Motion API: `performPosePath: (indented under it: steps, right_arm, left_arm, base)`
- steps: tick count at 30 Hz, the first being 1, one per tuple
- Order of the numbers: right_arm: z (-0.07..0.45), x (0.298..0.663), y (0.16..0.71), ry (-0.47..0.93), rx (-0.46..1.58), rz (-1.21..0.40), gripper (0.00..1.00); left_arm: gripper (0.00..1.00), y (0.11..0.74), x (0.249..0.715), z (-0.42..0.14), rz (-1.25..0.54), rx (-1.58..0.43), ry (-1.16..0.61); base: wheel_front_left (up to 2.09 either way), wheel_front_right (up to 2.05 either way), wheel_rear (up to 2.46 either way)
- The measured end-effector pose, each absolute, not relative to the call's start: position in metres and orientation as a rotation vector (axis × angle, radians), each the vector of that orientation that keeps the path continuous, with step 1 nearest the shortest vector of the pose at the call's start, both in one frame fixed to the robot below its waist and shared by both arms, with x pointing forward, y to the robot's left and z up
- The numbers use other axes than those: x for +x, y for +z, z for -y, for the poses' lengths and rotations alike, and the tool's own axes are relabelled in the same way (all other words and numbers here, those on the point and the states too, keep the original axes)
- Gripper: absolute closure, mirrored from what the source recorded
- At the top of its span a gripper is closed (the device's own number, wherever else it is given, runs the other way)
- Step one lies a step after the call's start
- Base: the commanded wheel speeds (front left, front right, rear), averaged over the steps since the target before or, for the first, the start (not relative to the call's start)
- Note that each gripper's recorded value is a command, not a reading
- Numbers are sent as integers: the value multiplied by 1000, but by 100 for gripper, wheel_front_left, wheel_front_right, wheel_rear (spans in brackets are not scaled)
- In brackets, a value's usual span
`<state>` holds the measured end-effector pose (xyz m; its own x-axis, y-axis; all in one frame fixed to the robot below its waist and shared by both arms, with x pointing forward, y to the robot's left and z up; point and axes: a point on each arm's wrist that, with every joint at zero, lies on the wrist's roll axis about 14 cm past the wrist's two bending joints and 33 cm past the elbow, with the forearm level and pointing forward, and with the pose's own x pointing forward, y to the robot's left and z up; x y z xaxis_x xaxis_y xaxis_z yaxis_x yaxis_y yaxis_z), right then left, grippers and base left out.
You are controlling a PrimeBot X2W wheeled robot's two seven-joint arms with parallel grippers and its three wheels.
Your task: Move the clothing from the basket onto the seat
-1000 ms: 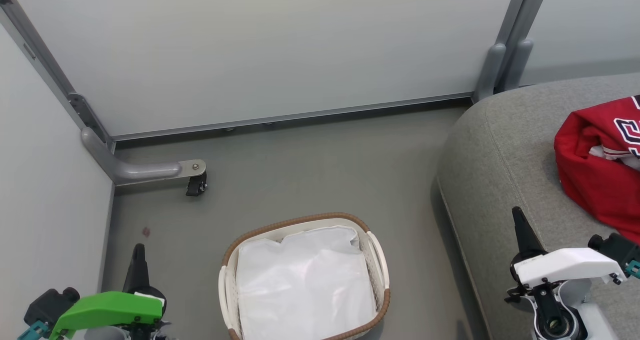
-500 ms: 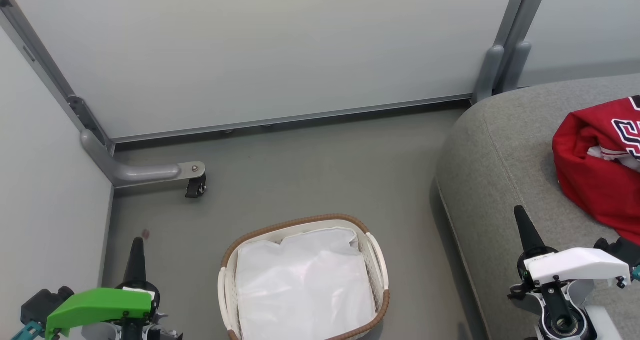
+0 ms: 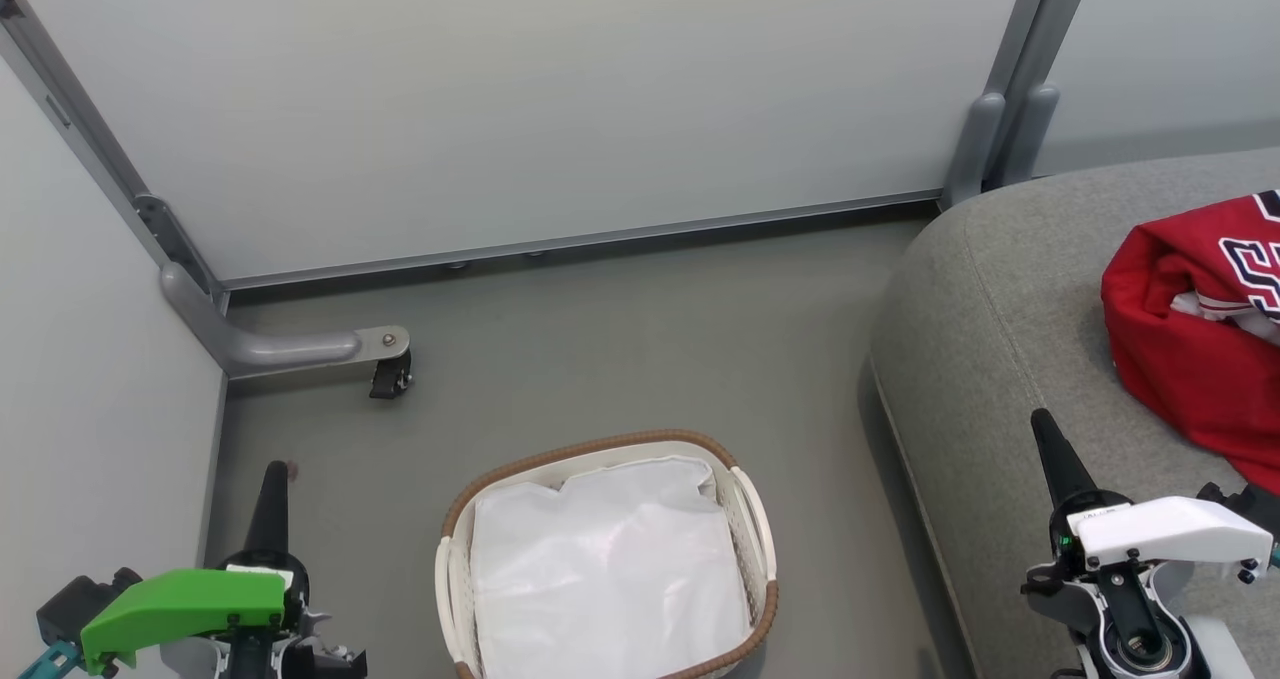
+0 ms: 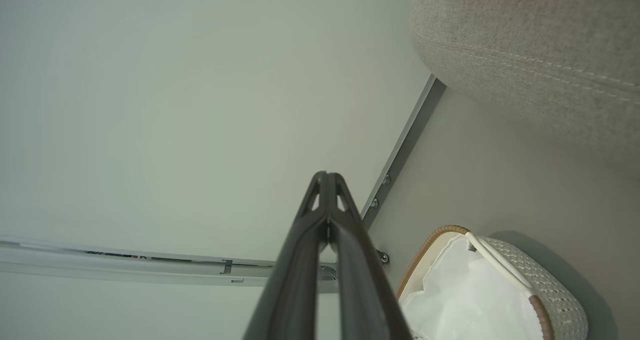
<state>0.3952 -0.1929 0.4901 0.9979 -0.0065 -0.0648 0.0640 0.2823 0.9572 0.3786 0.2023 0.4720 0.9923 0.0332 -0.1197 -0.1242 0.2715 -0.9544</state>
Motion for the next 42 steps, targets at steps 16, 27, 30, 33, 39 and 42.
performPosePath:
  steps: [16,27,30,33,39,42]
  right_arm:
    - [195,394,498,-28,1414,-29,100]
    - [197,391,502,-15,1501,-18,100]
    - [197,391,504,-9,1522,-13,100]
    - [198,391,506,-5,1541,-8,100]
    - [199,390,508,2,1576,-1,100]
    - [199,390,508,3,1576,0,100]
  left_arm:
    - [100,486,383,-201,-49,-1419,67]
    - [100,494,385,-200,-32,-1503,39]
    - [100,496,386,-199,-28,-1524,32]
    - [100,498,386,-199,-22,-1542,26]
    - [100,503,387,-199,-11,-1577,10]
    - [100,504,388,-199,-10,-1577,8]
  base:
    - [0,0,0]
    - [0,0,0]
    - [0,0,0]
    - [0,0,0]
    - [0,0,0]
    - [0,0,0]
